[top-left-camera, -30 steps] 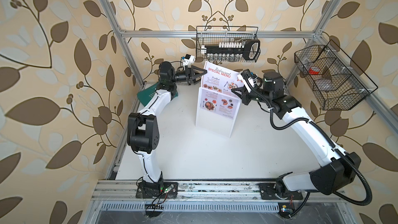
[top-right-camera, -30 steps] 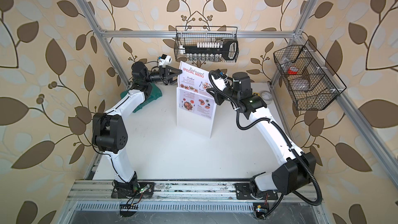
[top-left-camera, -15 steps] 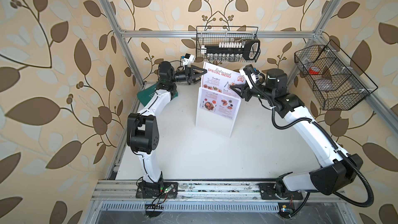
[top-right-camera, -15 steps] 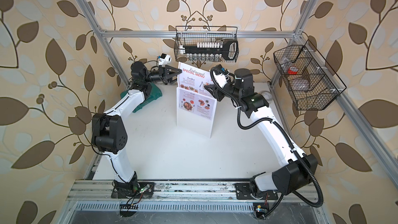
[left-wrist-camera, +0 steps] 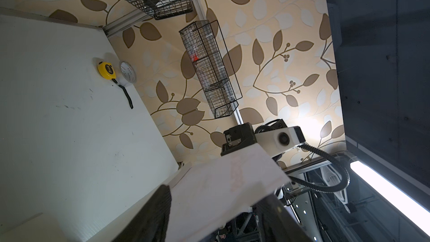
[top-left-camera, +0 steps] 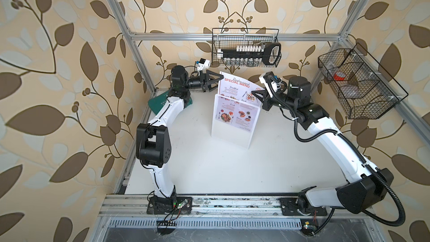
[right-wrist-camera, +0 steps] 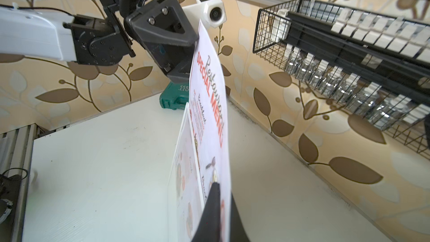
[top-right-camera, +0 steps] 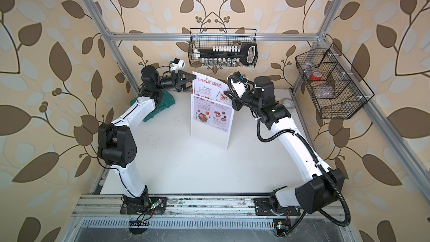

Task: Insert the menus into the narrow rack
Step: Insert the menu into the narrow rack.

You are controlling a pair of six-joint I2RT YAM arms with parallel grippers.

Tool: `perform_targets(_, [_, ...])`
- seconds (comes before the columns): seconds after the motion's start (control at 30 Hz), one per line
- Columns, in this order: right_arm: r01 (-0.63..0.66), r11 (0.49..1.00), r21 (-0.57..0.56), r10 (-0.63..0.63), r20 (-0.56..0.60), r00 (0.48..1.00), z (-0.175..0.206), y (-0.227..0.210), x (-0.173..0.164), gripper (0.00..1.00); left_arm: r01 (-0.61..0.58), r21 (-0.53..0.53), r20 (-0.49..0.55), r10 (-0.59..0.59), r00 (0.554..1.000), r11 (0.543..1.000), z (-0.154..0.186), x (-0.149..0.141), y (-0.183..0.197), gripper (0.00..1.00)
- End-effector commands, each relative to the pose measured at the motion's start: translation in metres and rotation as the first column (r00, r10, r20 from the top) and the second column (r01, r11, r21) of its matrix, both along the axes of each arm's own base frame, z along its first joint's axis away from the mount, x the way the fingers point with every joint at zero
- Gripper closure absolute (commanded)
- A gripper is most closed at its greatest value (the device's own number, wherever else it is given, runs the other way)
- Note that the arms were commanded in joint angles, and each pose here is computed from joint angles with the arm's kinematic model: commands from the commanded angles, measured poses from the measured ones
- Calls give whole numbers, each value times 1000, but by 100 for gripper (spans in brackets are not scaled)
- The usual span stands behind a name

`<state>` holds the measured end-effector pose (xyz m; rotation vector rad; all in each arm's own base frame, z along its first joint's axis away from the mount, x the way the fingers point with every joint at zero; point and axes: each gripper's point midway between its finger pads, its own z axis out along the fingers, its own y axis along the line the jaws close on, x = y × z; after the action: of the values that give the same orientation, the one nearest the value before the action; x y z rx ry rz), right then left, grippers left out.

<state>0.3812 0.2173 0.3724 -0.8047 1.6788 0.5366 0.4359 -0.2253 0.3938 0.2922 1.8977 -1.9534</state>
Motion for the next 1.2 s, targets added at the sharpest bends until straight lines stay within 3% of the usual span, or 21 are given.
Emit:
perform_targets(0.0, [-19,999,-26,19,-11,1000,-12,-1,-9,94,-47,34,133,42,990,998,37,-22,2,35])
perform_targets(0.2, [-37,999,-24,35,-60,998,-25,2,-10,89,-150,132,166,127,978,980,32,-26,9,31])
perform_targets(0.3, [-19,1000,-22,18,-42,999,-19,1,-6,73,-180,155,179,152,972,971,31,-28,12,30])
perform_targets(0.4, [17,1000,-18,-17,0,1000,-5,-3,1,62,-190,171,184,158,970,967,30,-30,13,29])
perform_targets(0.47, [27,1000,-15,-26,21,999,4,-3,5,61,-188,173,187,156,970,967,31,-31,13,29])
perform_targets(0.53, [28,1000,-11,-27,32,999,9,-2,9,63,-181,170,190,148,971,969,32,-33,13,28])
perform_targets(0.73, [-15,1000,0,15,-23,1000,-1,6,11,90,-188,174,189,155,970,967,32,-34,13,28])
perform_targets(0.9, [-36,999,-4,36,-69,997,-20,8,4,93,-230,190,181,196,964,955,37,-32,17,26])
perform_targets(0.97, [-38,999,-6,38,-78,996,-24,7,1,93,-258,209,181,222,958,943,38,-29,20,15])
perform_targets(1.0, [-41,999,-5,40,-86,996,-26,7,-1,94,-278,224,182,240,953,934,38,-28,22,2])
perform_targets(1.17, [-73,997,27,75,-87,993,-16,9,-14,94,-352,294,200,303,932,888,31,-22,31,1])
